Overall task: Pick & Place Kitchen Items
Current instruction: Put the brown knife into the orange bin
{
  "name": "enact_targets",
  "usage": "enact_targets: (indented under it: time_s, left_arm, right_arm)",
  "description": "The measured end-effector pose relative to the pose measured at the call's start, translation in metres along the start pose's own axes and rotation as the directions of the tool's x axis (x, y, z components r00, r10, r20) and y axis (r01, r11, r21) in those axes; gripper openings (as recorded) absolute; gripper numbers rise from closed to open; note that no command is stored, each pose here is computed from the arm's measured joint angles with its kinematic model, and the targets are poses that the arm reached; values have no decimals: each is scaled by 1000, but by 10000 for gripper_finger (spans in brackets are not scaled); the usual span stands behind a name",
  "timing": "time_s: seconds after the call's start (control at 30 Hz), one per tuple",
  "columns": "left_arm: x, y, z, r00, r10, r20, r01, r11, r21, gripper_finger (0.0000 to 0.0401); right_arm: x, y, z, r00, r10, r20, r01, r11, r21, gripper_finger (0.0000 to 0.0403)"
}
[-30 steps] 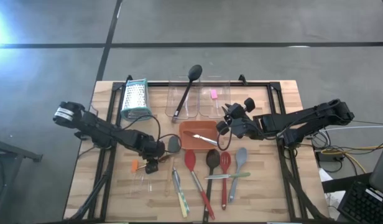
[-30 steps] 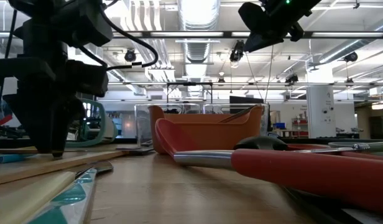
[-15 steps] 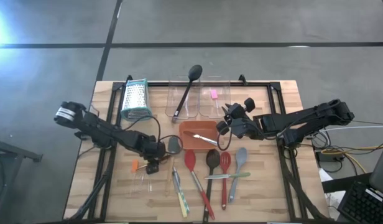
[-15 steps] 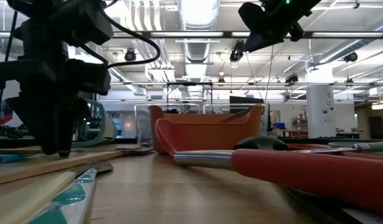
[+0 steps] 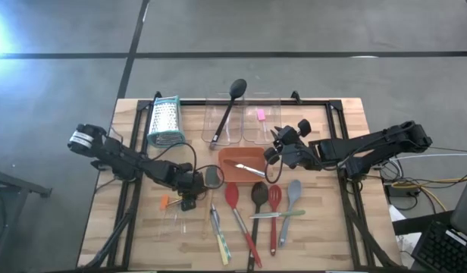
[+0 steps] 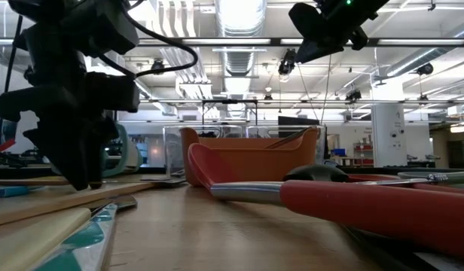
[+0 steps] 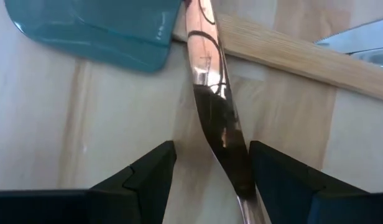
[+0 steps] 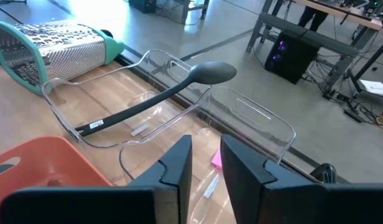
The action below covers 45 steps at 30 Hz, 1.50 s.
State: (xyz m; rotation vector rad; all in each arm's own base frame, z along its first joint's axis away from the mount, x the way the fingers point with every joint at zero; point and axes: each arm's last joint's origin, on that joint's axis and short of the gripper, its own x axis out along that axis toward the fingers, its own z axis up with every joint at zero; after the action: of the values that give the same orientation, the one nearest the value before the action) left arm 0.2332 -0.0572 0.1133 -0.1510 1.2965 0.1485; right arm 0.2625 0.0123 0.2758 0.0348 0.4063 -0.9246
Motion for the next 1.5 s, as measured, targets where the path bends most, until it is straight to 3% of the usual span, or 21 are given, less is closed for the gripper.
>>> enact_targets:
  time_s: [0.23,0.57,0.73,0.93,1.0,1.1,1.2,1.33,1.4,1.5]
  left_arm:
    - [2,1,0,999,22,39,-23,999,35,176]
    - [4,0,2,999,7,45,-9,999,37,17]
    - [-7,-3,8,998,-31,58,28,998,52,9]
    - [-48,-1,11,998,-33,51,27,992,123,6]
    - [-71,-3,21,985,-57,161,34,989,141,5]
    - [-97,3,22,961,-3,278,-41,988,151,5]
    - [-120,7,25,896,38,442,-116,982,150,5]
    - [-142,11,31,756,95,648,-230,965,127,5]
    - [-148,10,36,666,94,740,-266,957,118,5]
    - [-161,9,45,473,82,877,-289,955,66,5]
  right_arm:
    - [0,0,0,1000,0,0,0,1000,0,86]
    - [0,0,0,1000,0,0,0,1000,0,67]
    - [0,0,0,1000,0,0,0,1000,-1,66]
    - [0,0,0,1000,0,-1,0,1000,-1,77]
    - [0,0,0,1000,-1,-1,1,1000,-2,80]
    - [0,0,0,1000,-1,-1,1,1000,-2,83]
    - [0,0,0,1000,0,-1,0,1000,-1,85]
    - [0,0,0,1000,0,0,0,1000,8,81]
    - [0,0,0,1000,0,0,0,1000,9,76]
    - [0,0,0,1000,1,1,-1,1000,9,70]
